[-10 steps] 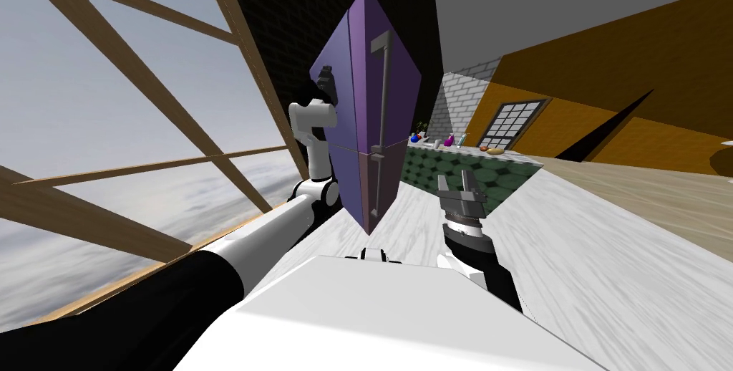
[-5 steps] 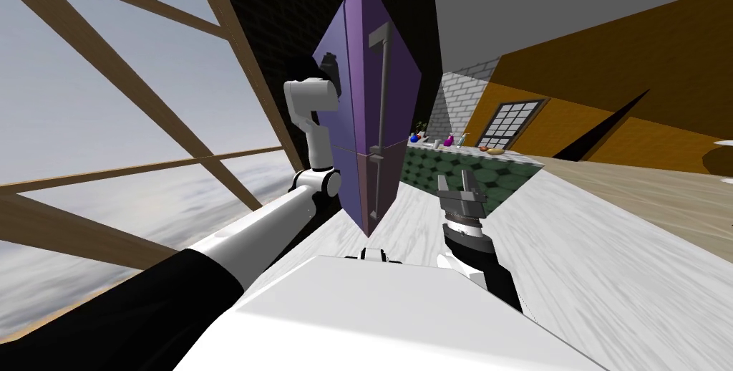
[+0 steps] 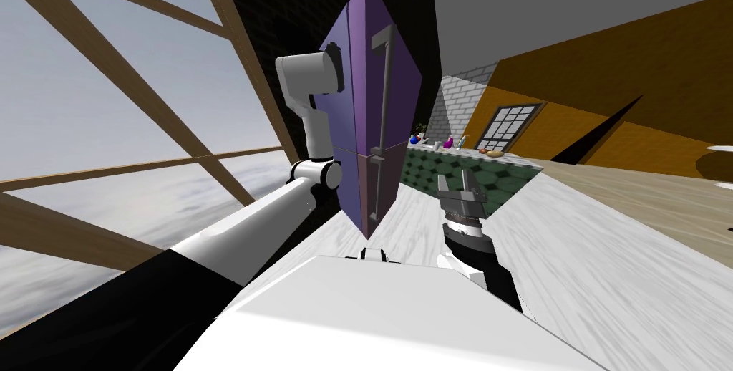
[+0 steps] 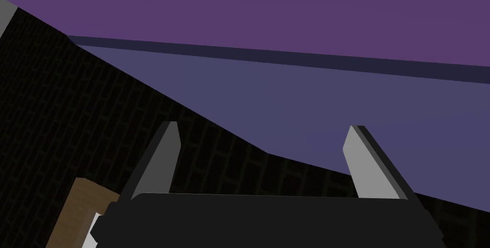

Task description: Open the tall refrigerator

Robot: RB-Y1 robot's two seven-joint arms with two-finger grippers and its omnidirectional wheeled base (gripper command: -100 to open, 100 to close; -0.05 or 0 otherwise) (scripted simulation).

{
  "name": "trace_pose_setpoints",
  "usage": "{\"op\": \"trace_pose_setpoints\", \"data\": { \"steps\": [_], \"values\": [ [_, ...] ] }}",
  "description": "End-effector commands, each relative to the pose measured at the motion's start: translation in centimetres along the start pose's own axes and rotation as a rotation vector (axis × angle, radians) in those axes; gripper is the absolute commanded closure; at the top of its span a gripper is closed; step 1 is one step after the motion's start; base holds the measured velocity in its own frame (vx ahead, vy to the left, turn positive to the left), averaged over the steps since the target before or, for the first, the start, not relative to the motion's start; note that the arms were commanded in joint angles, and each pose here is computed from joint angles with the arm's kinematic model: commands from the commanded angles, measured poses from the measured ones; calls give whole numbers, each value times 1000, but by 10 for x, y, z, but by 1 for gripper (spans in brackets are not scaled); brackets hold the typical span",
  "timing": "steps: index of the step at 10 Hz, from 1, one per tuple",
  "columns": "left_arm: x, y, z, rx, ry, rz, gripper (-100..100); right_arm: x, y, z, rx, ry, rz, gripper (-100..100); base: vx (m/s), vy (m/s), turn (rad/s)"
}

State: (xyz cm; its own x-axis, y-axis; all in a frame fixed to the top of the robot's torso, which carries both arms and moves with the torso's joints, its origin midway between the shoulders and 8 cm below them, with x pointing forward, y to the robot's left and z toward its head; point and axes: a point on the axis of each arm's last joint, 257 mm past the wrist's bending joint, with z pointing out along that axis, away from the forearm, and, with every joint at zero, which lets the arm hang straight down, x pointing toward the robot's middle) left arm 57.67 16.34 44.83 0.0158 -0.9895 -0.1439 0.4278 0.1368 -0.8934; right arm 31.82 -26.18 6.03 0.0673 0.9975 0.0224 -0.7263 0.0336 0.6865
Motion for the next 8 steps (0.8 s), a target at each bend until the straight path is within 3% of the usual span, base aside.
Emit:
{"op": "trace_pose_setpoints", "data": {
  "steps": [1, 2, 3, 4, 5, 6, 7, 8],
  "values": [
    [10, -17, 0, -4, 23, -2, -100, 0, 0, 0, 0, 0, 0, 0, 13, 1, -10],
    [19, -11, 3, -60, 51, 0, -100, 0, 0, 0, 0, 0, 0, 0, 27, -4, -23],
    [23, -26, 2, -40, 57, -2, -100, 0, 0, 0, 0, 0, 0, 0, 21, 0, 9],
    [32, -18, 5, -99, 87, 2, -100, 0, 0, 0, 0, 0, 0, 0, 27, -5, -14],
    [35, -35, 2, -77, 92, 1, -100, 0, 0, 0, 0, 0, 0, 0, 22, 5, -23],
    [45, -27, 4, -132, 122, 6, -100, 0, 0, 0, 0, 0, 0, 0, 32, 7, -15],
    [48, -41, 1, -114, 127, 6, -100, 0, 0, 0, 0, 0, 0, 0, 20, 3, -1],
    [58, -32, 2, -170, 158, 12, -100, 0, 0, 0, 0, 0, 0, 0, 22, 6, -26]
  ]
}}
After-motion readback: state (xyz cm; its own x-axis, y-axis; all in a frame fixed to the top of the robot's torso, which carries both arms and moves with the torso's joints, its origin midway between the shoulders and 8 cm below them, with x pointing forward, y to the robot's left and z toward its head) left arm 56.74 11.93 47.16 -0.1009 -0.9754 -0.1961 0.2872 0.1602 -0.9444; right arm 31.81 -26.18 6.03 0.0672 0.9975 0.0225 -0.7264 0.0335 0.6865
